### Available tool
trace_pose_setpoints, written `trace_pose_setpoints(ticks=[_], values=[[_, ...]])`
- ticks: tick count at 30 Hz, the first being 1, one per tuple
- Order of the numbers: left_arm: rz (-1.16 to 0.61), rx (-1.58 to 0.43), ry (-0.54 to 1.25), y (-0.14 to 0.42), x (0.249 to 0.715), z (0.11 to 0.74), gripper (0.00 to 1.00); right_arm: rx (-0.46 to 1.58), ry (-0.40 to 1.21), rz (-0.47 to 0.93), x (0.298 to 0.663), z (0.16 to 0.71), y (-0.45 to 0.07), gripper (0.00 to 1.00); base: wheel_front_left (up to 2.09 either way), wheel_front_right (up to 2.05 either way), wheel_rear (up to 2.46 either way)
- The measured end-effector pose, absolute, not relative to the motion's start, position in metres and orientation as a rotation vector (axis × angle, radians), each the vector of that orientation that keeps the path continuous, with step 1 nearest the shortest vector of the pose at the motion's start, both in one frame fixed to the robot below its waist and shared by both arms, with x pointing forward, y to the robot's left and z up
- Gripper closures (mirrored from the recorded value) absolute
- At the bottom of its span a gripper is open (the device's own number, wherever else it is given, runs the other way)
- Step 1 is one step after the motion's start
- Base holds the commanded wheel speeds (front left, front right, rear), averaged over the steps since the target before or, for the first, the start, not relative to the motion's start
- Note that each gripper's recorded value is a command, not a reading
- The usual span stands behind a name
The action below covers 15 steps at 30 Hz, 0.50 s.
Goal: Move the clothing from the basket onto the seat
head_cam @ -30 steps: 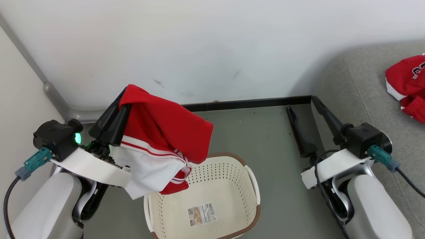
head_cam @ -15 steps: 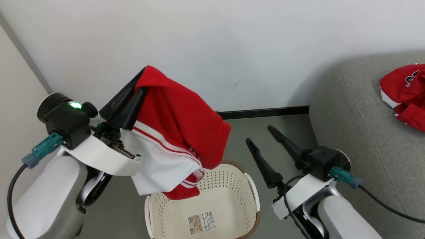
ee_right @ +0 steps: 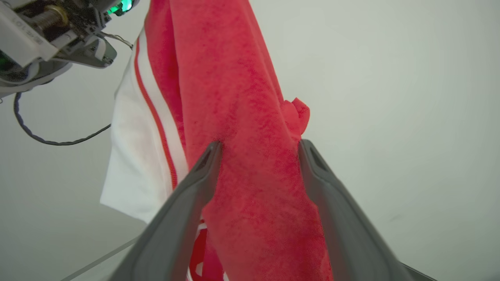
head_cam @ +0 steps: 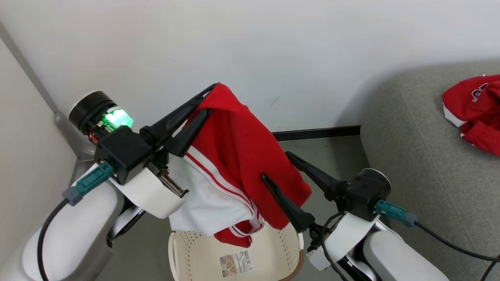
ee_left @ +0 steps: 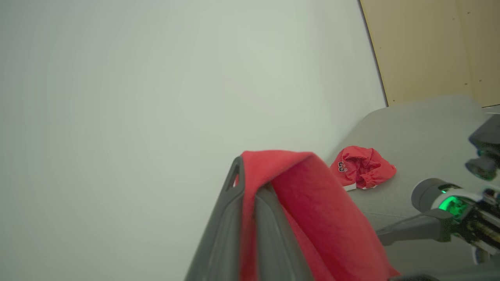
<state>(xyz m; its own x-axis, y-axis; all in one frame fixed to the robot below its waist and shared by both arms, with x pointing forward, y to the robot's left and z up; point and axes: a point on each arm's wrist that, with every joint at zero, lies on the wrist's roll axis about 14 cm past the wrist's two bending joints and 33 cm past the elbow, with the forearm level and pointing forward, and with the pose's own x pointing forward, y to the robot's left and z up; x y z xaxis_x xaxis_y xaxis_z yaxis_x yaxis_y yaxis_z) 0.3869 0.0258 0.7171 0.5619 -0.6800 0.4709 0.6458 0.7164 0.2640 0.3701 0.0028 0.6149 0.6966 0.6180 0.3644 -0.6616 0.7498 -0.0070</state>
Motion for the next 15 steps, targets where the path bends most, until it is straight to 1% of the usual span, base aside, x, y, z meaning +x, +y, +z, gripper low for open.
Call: trace_pose_setpoints(ticks=[10, 11, 12, 13, 15], values=[[-0.865, 0.078, -0.563, 0.002, 0.373, 0.710, 1.00, 0.125, -0.326, 0.770, 0.364, 0.606, 0.007, 0.00, 0.00, 0.00, 0.00], [-0.869, 0.075, -0.561, 0.001, 0.373, 0.709, 1.00, 0.125, -0.324, 0.775, 0.364, 0.606, 0.008, 0.24, 0.00, 0.00, 0.00], [-0.874, 0.073, -0.557, 0.000, 0.372, 0.709, 1.00, 0.131, -0.320, 0.777, 0.364, 0.605, 0.008, 0.59, 0.00, 0.00, 0.00], [-0.879, 0.070, -0.552, -0.002, 0.372, 0.708, 1.00, 0.132, -0.316, 0.780, 0.364, 0.604, 0.009, 1.00, 0.00, 0.00, 0.00], [-0.885, 0.065, -0.541, -0.004, 0.372, 0.706, 1.00, 0.134, -0.308, 0.783, 0.364, 0.602, 0.008, 1.00, 0.00, 0.00, 0.00]])
